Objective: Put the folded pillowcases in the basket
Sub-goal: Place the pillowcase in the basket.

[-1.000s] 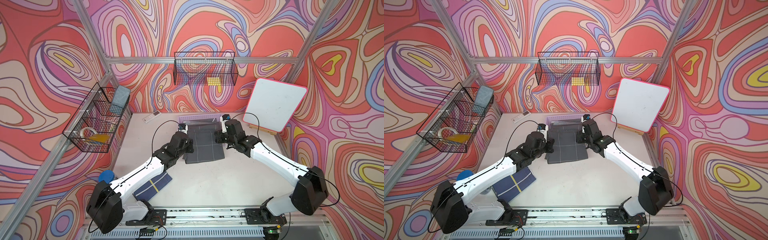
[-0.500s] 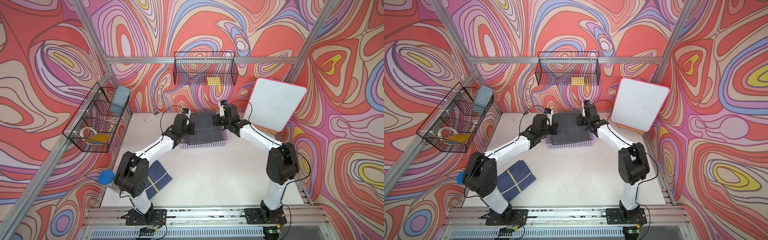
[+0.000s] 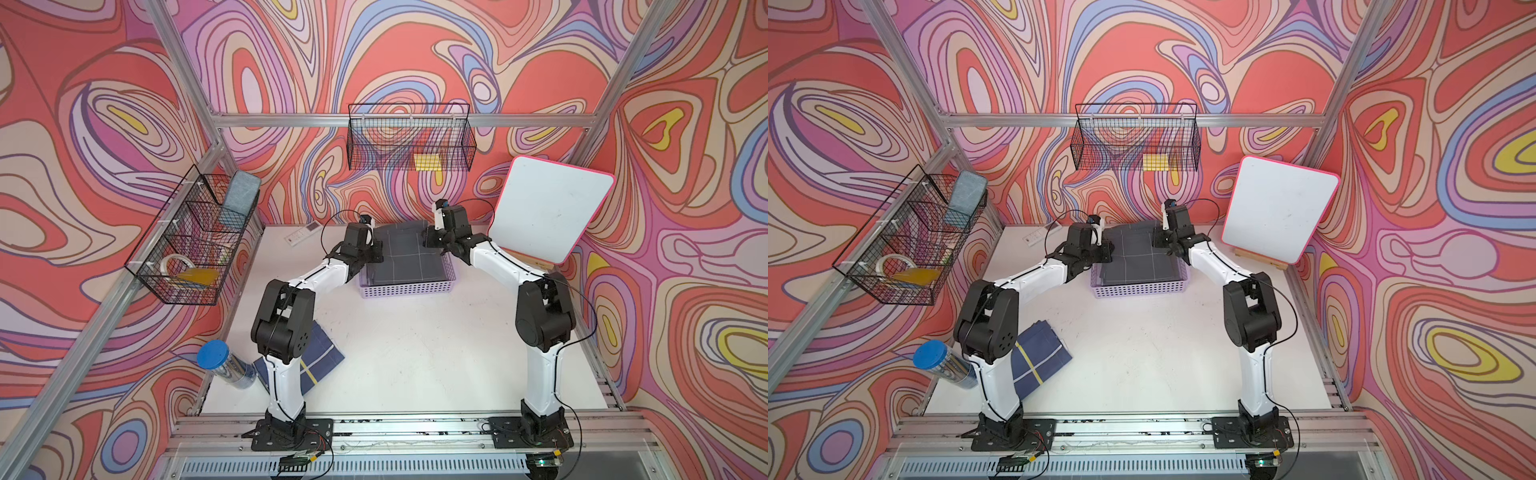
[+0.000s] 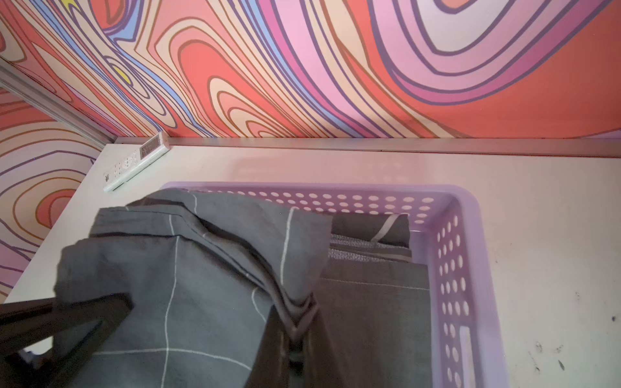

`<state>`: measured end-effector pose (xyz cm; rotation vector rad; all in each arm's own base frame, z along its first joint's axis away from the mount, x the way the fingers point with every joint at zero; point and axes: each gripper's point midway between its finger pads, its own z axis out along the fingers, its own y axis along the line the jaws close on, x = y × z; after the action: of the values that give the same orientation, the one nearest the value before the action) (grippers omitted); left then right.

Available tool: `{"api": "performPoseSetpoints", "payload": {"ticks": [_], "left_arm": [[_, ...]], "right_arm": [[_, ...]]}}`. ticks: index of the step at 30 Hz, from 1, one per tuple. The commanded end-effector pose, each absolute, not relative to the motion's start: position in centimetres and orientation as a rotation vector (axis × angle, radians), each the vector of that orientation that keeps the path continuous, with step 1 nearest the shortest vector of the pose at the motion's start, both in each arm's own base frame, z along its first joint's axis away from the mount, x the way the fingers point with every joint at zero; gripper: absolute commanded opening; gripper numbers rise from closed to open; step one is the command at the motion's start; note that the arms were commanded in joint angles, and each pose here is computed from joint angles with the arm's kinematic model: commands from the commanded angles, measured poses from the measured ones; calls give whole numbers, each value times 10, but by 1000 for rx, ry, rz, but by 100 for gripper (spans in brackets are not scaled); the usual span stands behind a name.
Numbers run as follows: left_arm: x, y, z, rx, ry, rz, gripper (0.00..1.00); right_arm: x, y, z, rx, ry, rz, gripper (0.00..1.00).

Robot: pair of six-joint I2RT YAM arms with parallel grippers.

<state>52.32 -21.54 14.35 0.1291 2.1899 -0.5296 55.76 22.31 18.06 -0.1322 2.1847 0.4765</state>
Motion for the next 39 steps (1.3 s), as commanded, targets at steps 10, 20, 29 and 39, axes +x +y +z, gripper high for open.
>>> {"api": "performPoseSetpoints", "payload": {"ticks": [10, 20, 29, 39], "left_arm": [[535, -214, 131, 59, 2242, -658, 51], [520, -189, 177, -11, 2211, -562, 96], [457, -162, 212, -94, 2188, -550, 99], [360, -120, 203, -182, 2210, -499, 99]], "right_arm": [[571, 218, 156, -77, 2230, 508, 19], [559, 203, 188, -63, 2211, 436, 54], [498, 214, 222, -136, 2228, 614, 57], [397, 300, 219, -407, 2255, 857, 65]]}}
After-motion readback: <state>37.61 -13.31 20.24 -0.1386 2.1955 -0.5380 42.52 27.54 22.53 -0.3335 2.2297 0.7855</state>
